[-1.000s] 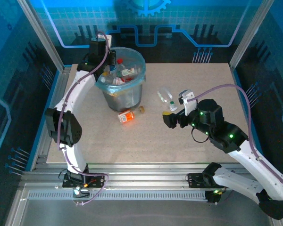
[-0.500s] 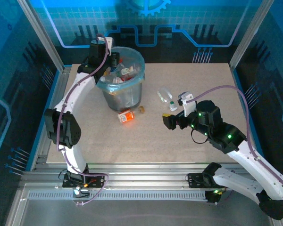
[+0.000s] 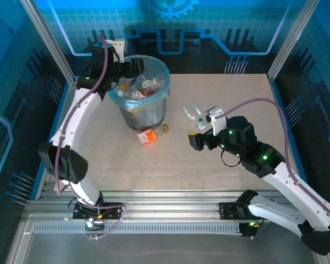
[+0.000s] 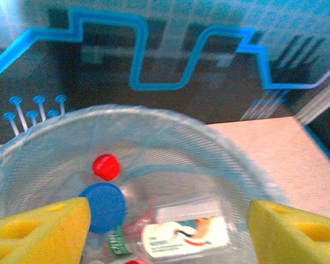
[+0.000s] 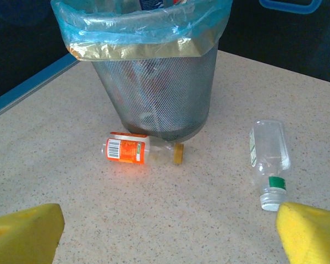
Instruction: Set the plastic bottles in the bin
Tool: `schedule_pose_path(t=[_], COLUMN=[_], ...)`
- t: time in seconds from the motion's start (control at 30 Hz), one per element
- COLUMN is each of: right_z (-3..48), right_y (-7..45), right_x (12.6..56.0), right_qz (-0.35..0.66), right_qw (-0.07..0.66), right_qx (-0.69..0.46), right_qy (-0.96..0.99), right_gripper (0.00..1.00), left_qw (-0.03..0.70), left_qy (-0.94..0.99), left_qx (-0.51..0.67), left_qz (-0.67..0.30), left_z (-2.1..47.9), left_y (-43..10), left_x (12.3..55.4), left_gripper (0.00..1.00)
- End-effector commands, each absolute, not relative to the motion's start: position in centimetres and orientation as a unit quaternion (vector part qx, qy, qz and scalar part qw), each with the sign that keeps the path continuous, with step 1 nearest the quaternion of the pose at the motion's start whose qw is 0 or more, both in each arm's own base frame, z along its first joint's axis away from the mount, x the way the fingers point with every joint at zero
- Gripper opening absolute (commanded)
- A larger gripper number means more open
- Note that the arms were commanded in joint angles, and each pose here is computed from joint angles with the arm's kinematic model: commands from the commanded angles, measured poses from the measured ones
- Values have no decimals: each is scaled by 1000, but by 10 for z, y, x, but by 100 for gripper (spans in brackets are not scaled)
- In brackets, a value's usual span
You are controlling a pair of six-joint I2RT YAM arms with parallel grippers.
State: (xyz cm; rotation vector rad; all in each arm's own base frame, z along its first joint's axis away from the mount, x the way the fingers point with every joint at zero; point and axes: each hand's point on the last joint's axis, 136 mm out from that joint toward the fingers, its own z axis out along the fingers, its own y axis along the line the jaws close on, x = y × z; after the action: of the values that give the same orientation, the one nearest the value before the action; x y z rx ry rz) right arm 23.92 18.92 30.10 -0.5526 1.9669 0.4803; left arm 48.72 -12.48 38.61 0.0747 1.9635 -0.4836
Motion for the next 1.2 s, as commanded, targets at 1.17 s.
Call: schedule_pose_path(t=[1.17], right_z=[248], right_y=[184], right_x=[275], right_qz=[141], right_qw=[411], right_qx=[-154], right_qy=[888], right_gripper=[100], left_qw=[425], left_qy=[867], left_qx=[83], left_qz=[-248], left_z=[358], left_y=[-133], left_x=[451], left_gripper=[49])
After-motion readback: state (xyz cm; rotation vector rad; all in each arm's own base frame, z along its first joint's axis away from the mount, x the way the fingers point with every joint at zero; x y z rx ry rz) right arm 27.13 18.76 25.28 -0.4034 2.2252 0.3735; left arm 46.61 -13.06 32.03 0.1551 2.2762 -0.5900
